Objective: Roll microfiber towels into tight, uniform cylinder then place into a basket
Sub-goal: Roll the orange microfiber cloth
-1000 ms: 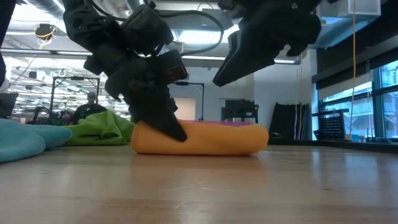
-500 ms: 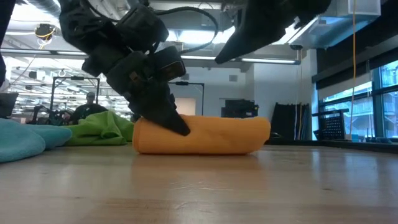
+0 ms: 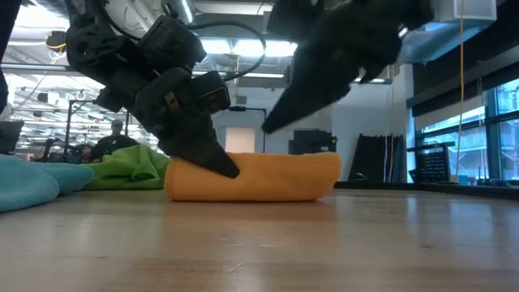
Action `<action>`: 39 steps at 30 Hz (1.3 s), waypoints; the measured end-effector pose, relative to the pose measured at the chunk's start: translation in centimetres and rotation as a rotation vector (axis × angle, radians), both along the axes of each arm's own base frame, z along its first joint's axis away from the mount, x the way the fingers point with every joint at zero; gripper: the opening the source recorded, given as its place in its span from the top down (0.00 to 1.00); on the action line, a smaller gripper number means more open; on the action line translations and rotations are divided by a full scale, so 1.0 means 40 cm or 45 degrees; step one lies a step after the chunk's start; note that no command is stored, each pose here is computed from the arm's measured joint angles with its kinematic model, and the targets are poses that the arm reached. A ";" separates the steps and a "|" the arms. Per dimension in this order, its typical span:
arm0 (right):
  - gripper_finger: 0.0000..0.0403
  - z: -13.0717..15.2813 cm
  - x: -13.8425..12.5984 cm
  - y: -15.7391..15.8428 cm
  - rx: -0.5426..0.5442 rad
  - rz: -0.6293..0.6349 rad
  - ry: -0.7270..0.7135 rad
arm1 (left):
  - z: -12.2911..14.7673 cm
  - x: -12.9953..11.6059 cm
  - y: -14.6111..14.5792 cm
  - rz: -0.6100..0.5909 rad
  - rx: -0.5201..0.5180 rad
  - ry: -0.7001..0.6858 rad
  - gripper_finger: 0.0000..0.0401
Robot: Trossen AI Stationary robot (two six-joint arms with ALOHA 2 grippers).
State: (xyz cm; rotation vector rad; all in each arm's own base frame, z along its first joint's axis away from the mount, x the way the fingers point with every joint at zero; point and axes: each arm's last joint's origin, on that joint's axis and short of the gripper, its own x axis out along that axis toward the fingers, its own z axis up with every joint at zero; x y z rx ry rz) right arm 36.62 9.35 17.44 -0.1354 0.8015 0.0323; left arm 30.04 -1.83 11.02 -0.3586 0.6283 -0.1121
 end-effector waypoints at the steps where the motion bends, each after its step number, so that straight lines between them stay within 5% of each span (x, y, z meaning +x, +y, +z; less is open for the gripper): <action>1: 0.99 -0.012 0.004 -0.008 0.004 -0.022 0.018 | 0.000 0.000 0.000 0.001 0.000 0.000 1.00; 15: 0.99 -0.114 0.051 -0.094 0.087 -0.105 0.090 | -0.004 -0.002 -0.006 0.014 0.031 0.019 0.99; 27: 0.99 -0.132 0.056 -0.126 0.137 -0.128 0.125 | 0.003 -0.007 -0.001 -0.032 0.106 0.020 0.74; 39: 0.99 -0.136 0.052 -0.130 0.155 -0.157 0.155 | 0.084 -0.040 0.014 0.064 0.438 0.004 0.59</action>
